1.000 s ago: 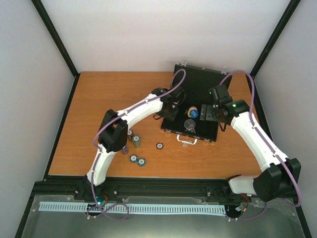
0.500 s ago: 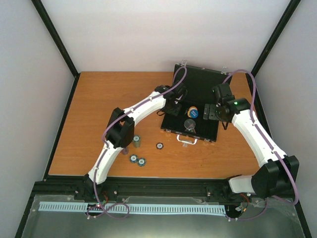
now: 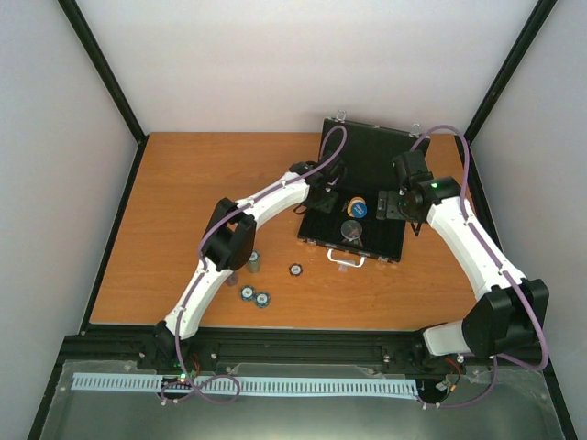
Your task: Pack up texas hold em set
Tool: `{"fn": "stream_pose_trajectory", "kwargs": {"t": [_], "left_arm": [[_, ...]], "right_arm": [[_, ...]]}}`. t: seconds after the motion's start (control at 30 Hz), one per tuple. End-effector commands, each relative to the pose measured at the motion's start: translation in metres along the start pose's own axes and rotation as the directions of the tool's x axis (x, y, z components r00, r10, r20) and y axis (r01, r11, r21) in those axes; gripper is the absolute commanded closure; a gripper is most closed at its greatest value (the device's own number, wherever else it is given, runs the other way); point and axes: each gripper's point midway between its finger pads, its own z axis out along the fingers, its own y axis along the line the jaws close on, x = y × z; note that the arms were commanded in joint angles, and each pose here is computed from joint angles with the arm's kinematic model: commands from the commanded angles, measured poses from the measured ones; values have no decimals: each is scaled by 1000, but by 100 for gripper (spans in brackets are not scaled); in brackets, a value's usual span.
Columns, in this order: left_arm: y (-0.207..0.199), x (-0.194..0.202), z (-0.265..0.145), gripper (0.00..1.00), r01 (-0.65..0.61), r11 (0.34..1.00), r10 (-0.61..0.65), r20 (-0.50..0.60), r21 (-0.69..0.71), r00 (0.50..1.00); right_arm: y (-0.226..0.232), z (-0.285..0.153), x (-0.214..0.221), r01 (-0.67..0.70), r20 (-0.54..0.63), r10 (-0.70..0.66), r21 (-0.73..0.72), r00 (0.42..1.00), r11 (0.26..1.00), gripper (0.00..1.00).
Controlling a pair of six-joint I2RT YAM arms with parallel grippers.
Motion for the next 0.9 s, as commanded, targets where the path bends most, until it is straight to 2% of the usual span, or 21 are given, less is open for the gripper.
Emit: {"fn": "stream_pose_trajectory", "kwargs": {"t": [0.0, 0.27, 0.57, 0.77, 0.83, 0.87], "left_arm": [[7, -24, -1, 57, 18, 1000, -17, 77, -15, 997], [14, -31, 2, 56, 32, 999, -29, 104, -32, 994], [14, -28, 11, 42, 33, 999, -29, 94, -33, 995], [15, -32, 0, 23, 26, 999, -23, 108, -34, 994], [17, -34, -9, 13, 26, 999, -22, 120, -36, 993], [17, -35, -15, 3, 25, 999, -20, 127, -36, 992]], "right_arm": [[-4, 0, -5, 10, -3, -10, 14, 1000, 1000, 0], [-2, 8, 0, 16, -26, -16, 11, 1000, 1000, 0], [0, 12, 4, 24, -43, -24, 4, 999, 1000, 0], [2, 13, 5, 21, -45, -21, -4, 999, 1000, 0], [2, 13, 6, 17, -46, -17, -11, 999, 1000, 0], [3, 14, 6, 16, -45, -17, -13, 999, 1000, 0]]}}
